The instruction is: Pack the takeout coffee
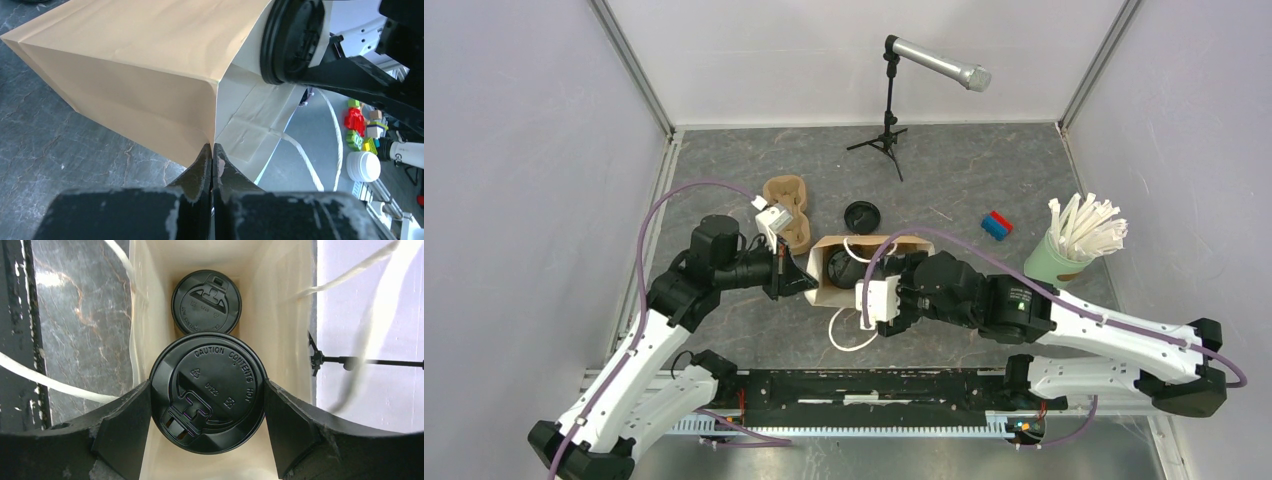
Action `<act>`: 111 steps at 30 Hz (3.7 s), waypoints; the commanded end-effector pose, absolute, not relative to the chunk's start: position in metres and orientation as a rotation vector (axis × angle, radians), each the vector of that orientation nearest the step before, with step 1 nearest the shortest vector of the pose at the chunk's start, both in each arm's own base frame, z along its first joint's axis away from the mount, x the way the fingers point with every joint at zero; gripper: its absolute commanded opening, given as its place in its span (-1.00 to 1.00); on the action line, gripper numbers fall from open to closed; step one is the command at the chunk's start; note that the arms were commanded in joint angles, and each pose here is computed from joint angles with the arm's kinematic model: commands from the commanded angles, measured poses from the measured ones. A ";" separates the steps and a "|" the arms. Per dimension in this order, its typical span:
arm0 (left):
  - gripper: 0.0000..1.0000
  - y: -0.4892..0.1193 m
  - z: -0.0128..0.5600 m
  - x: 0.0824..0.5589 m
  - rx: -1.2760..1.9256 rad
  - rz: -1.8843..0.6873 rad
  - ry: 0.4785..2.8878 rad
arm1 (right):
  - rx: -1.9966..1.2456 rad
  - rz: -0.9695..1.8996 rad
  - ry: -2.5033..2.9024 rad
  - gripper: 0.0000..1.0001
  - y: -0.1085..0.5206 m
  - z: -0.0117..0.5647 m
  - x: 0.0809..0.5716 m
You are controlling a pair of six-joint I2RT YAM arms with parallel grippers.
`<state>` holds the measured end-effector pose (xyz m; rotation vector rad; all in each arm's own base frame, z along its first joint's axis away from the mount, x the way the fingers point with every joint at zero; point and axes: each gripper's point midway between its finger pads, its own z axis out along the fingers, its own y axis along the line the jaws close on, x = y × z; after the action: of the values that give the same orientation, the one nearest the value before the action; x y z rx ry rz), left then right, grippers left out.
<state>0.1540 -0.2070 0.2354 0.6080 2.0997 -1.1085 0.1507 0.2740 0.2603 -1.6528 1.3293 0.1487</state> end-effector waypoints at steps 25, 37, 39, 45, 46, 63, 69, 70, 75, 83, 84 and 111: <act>-0.39 -0.209 0.241 0.149 0.616 -1.143 2.125 | -1.737 0.011 1.262 0.24 0.271 0.202 0.164; -0.07 -0.207 0.235 0.152 0.556 -1.120 2.208 | -1.695 -0.018 1.267 0.25 0.265 0.205 0.168; -0.05 -0.207 0.235 0.152 0.543 -1.119 2.210 | -1.688 -0.025 1.277 0.25 0.264 0.205 0.169; -0.10 -0.210 0.231 0.152 0.520 -1.108 2.233 | -1.662 -0.043 1.292 0.25 0.260 0.204 0.172; -0.12 -0.211 0.230 0.151 0.528 -1.108 2.235 | -1.655 -0.039 1.291 0.25 0.260 0.204 0.172; -0.95 -0.218 0.235 0.144 0.618 -1.151 2.196 | -1.740 -0.111 1.269 0.25 0.254 0.190 0.182; -0.95 -0.221 0.237 0.142 0.626 -1.189 2.189 | -1.814 -0.148 1.219 0.26 0.254 0.191 0.190; -0.95 -0.221 0.238 0.142 0.628 -1.186 2.185 | -1.810 -0.147 1.225 0.26 0.253 0.193 0.193; -0.95 -0.224 0.235 0.141 0.639 -1.211 2.191 | -1.839 -0.131 1.170 0.27 0.259 0.199 0.200; -0.95 -0.224 0.233 0.140 0.653 -1.211 2.192 | -1.875 -0.067 1.120 0.24 0.277 0.203 0.202; -0.95 -0.224 0.233 0.140 0.657 -1.212 2.191 | -1.878 -0.071 1.124 0.24 0.276 0.202 0.203; -0.95 -0.228 0.228 0.138 0.682 -1.244 2.196 | -1.852 0.000 1.052 0.18 0.281 0.198 0.219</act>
<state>0.1368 -0.2230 0.2209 0.6413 2.2492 -1.2171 0.2195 0.2666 0.1793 -1.8810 1.1377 -0.0364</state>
